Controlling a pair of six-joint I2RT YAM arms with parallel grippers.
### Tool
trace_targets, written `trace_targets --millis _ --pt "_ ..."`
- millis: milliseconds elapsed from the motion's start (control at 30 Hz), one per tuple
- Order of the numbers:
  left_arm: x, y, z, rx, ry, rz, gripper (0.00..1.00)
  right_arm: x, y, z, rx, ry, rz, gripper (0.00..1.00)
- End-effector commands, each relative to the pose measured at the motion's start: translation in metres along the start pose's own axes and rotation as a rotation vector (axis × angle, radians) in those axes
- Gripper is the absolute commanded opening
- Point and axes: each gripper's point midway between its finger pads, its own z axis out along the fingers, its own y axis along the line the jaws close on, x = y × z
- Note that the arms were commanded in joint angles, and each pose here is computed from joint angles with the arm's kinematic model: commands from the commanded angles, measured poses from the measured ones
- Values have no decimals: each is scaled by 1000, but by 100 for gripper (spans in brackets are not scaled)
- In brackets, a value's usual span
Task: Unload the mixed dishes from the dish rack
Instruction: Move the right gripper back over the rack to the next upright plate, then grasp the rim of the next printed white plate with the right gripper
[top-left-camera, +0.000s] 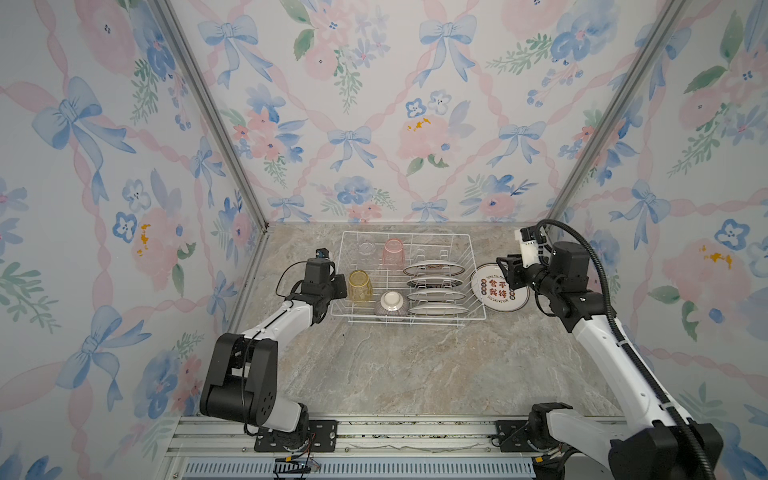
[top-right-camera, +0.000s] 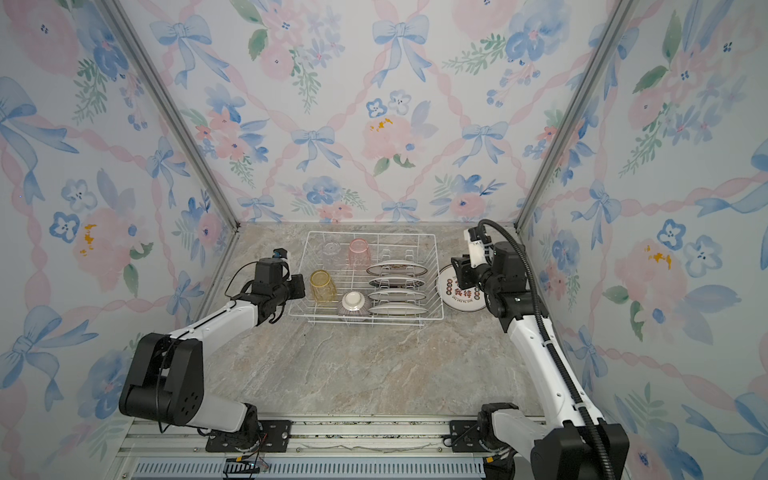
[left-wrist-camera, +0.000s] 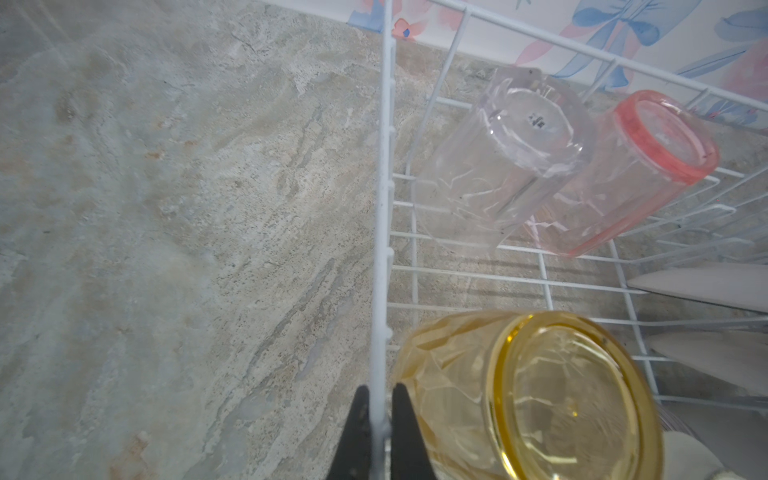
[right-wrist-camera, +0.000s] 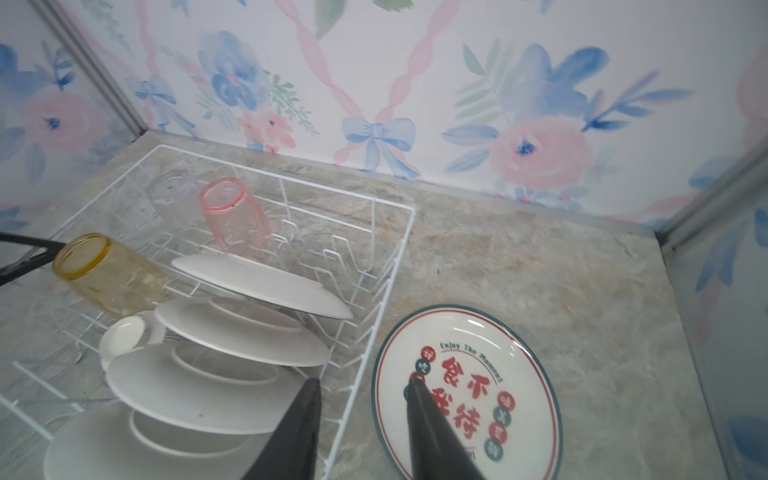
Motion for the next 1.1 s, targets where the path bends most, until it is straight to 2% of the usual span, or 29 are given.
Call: trace_targets --millis 0,200,467,700,1067 --pt "5 2 6 -12 29 -7 0 -7 21 8 -1 11 -252 39" --pt "4 0 6 0 22 -8 0 0 65 38 -95 147 -467 38" --pt "2 0 3 4 16 -6 0 13 82 73 -102 263 -637 38" --pt "4 -1 6 7 18 -8 0 14 88 88 -101 307 -727 38" --pt "7 0 8 7 18 -10 0 28 95 102 -139 385 -761 38"
